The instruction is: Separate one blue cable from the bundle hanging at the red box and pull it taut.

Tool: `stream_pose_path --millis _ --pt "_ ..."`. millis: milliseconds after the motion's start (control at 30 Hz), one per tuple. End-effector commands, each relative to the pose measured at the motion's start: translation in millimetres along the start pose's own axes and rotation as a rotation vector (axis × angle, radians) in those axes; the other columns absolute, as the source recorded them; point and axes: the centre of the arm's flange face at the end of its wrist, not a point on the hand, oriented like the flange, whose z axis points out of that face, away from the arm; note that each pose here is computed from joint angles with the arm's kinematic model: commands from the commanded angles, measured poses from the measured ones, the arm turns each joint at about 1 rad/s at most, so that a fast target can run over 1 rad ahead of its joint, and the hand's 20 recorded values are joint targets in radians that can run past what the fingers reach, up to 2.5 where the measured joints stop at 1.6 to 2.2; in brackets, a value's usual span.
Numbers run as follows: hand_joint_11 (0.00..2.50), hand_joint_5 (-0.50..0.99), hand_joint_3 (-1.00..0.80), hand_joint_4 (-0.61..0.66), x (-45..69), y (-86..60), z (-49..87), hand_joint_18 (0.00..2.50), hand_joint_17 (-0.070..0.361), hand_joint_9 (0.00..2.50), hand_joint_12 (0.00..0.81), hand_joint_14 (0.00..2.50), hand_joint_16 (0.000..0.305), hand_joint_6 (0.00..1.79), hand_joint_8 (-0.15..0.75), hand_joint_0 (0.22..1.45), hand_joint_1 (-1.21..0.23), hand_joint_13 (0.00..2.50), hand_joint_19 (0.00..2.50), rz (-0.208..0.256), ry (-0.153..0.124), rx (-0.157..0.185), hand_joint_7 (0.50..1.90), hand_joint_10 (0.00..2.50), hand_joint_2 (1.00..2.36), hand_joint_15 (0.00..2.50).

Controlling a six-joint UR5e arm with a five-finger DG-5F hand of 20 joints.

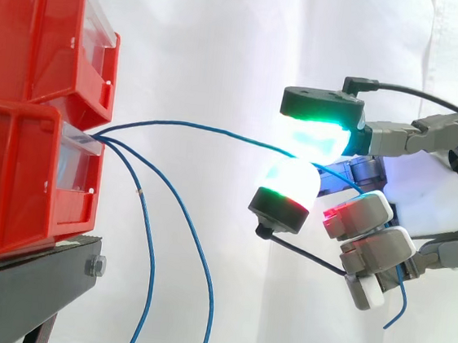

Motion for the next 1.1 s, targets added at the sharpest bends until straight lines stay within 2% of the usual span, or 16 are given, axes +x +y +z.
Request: stream_pose_path --millis 0,1067 --pt "1.14 -0.19 -0.02 -0.22 0.0 -0.3 0.1 0.87 0.096 1.27 0.309 0.02 0.043 0.94 0.294 0.70 -0.71 1.28 0.79 0.000 0.000 0.000 1.24 0.02 1.03 1.24" --pt "1.15 -0.19 -0.03 -0.23 -0.1 0.7 -0.3 0.85 0.096 1.28 0.301 0.03 0.042 0.94 0.286 0.70 -0.71 1.27 0.78 0.000 0.000 -0.001 1.24 0.02 1.03 1.21"
